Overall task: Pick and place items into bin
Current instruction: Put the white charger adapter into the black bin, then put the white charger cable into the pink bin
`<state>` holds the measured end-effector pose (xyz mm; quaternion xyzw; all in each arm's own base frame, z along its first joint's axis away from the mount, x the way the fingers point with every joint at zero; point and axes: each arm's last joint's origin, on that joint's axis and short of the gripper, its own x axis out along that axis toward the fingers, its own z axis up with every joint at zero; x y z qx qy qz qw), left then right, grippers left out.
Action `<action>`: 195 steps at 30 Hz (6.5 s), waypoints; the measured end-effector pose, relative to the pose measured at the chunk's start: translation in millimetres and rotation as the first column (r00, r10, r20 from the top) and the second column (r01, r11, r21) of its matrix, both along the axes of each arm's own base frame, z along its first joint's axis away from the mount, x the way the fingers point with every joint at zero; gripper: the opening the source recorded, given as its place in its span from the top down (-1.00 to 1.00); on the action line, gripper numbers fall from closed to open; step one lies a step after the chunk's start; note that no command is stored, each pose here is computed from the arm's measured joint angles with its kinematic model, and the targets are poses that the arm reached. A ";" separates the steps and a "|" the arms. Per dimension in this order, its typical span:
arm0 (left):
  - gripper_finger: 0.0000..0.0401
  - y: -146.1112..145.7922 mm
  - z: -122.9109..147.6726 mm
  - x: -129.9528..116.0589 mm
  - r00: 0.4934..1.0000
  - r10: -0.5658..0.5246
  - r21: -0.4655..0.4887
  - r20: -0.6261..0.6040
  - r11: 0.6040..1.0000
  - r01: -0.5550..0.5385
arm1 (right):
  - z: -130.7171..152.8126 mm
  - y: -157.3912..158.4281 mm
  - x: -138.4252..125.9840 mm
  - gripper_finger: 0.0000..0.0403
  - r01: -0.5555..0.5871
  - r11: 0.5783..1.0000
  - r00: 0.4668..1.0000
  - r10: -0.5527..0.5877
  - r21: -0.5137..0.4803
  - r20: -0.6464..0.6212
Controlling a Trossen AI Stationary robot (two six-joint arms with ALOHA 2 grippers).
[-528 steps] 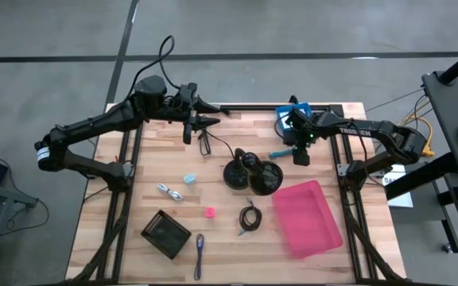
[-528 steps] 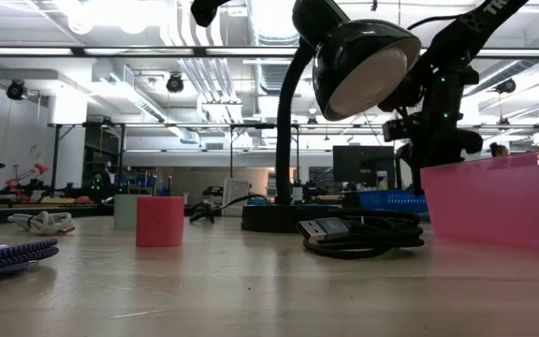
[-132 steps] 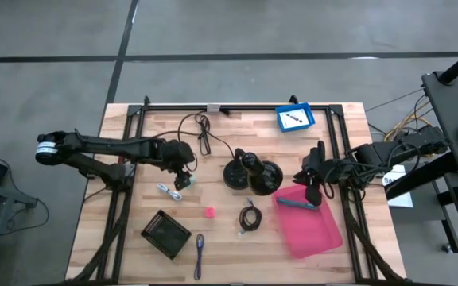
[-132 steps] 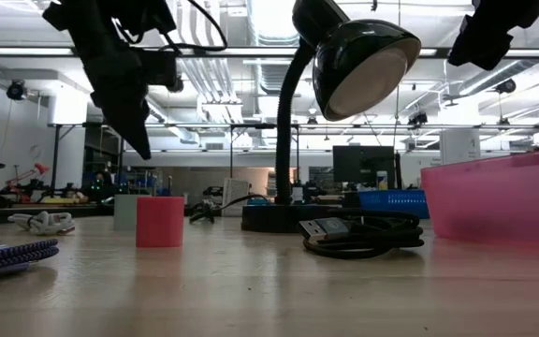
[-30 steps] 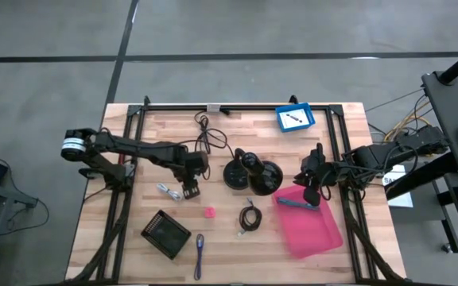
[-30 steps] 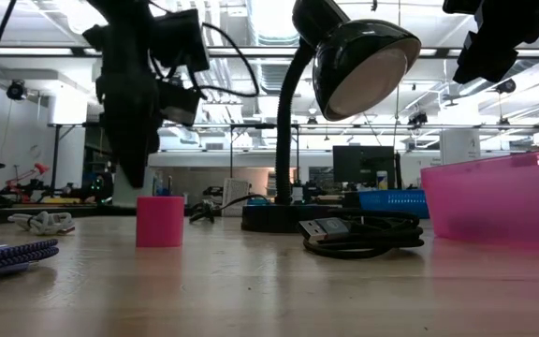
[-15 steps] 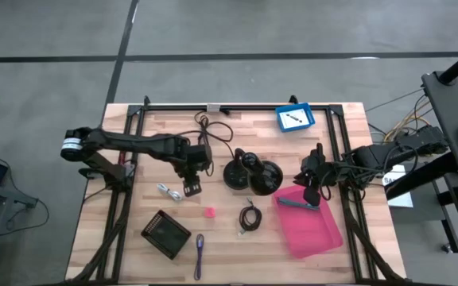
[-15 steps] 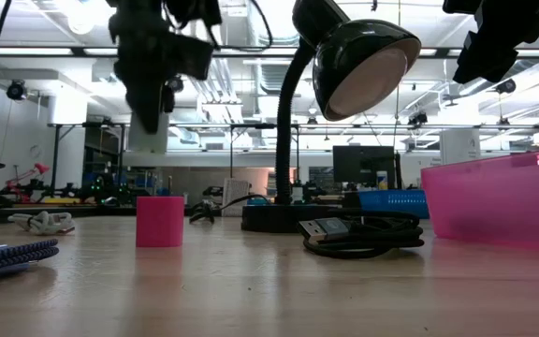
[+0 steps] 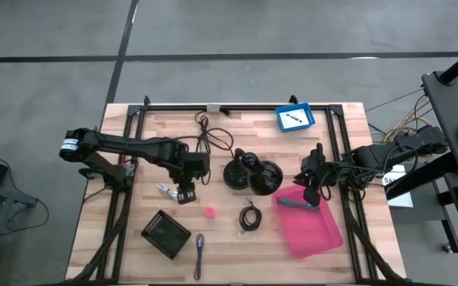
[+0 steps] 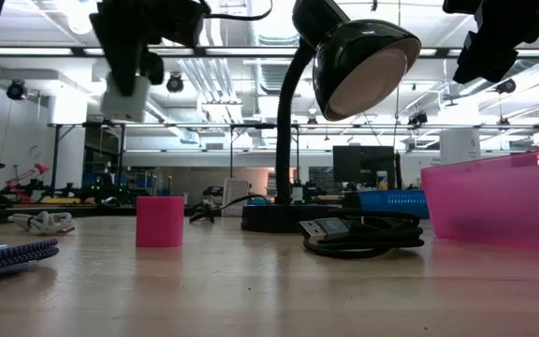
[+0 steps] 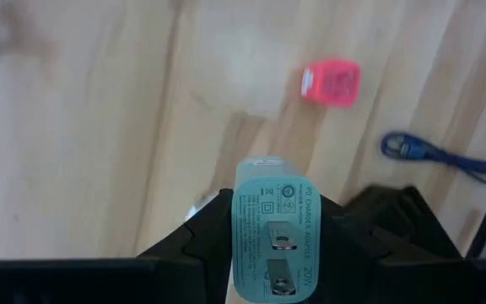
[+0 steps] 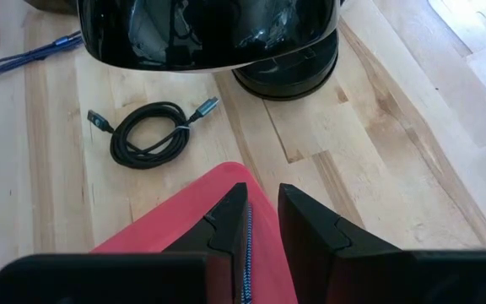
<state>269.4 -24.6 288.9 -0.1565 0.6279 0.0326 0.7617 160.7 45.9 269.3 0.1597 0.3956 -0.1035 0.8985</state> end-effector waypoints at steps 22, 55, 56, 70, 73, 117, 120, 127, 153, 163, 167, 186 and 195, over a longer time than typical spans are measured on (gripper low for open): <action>0.40 -59.0 16.6 -40.8 0.962 0.253 -0.056 -0.108 0.964 -0.259 | 0.0 0.0 0.0 0.71 0.000 1.000 1.000 0.000 0.000 0.000; 0.40 -121.9 -49.7 -86.6 0.816 0.567 0.006 -0.113 0.822 -0.570 | 0.6 -0.4 0.5 0.71 0.017 1.000 1.000 -0.017 -0.008 0.011; 0.40 -122.4 -51.1 -87.6 0.818 0.564 0.010 -0.113 0.824 -0.567 | 0.6 -0.4 0.6 0.71 0.017 1.000 1.000 -0.017 -0.008 0.011; 0.40 -127.5 -53.7 -93.5 0.837 0.541 0.028 -0.086 0.841 -0.540 | 0.6 -0.4 0.6 0.71 0.019 1.000 1.000 -0.019 -0.006 0.012; 0.40 -127.6 -53.9 -93.8 0.838 0.540 0.030 -0.082 0.842 -0.539 | 0.6 -0.6 0.6 0.71 0.018 1.000 1.000 -0.018 -0.010 0.012; 0.40 -129.8 -92.0 -102.4 0.828 0.557 -0.001 -0.059 0.830 -0.558 | 0.6 -1.5 0.5 0.71 -0.050 0.993 0.999 0.050 -0.103 0.002; 0.40 -129.4 -93.0 -102.9 0.828 0.557 0.001 -0.063 0.830 -0.558 | 0.4 -1.5 0.4 0.71 -0.050 0.993 0.999 0.050 -0.104 0.000; 0.40 -129.4 -93.2 -103.0 0.828 0.556 0.001 -0.065 0.830 -0.557 | 0.4 -1.6 0.3 0.71 -0.050 0.993 0.999 0.050 -0.104 0.000; 0.27 -131.2 -93.5 -104.4 0.830 0.539 -0.019 -0.139 0.837 -0.547 | 0.4 -1.6 0.3 0.71 -0.050 0.993 0.999 0.050 -0.104 0.000; 0.08 -133.5 -91.6 -102.8 0.833 0.532 -0.047 -0.151 0.838 -0.543 | 0.3 -1.6 0.3 0.71 -0.050 0.993 0.999 0.050 -0.104 -0.001; 0.08 -134.9 -90.8 -103.7 0.833 0.515 -0.063 -0.203 0.842 -0.536 | 0.4 -1.6 0.3 0.71 -0.050 0.993 0.999 0.050 -0.104 0.000; 0.08 -141.7 -56.7 -95.3 0.848 0.492 -0.196 -0.196 0.828 -0.525 | 0.3 -1.6 0.4 0.71 -0.049 0.993 0.999 0.049 -0.103 0.000; 0.08 -134.6 -41.5 -77.7 0.829 0.545 -0.257 -0.128 0.789 -0.559 | 0.0 -1.6 0.3 0.71 -0.049 0.993 0.999 0.049 -0.104 -0.001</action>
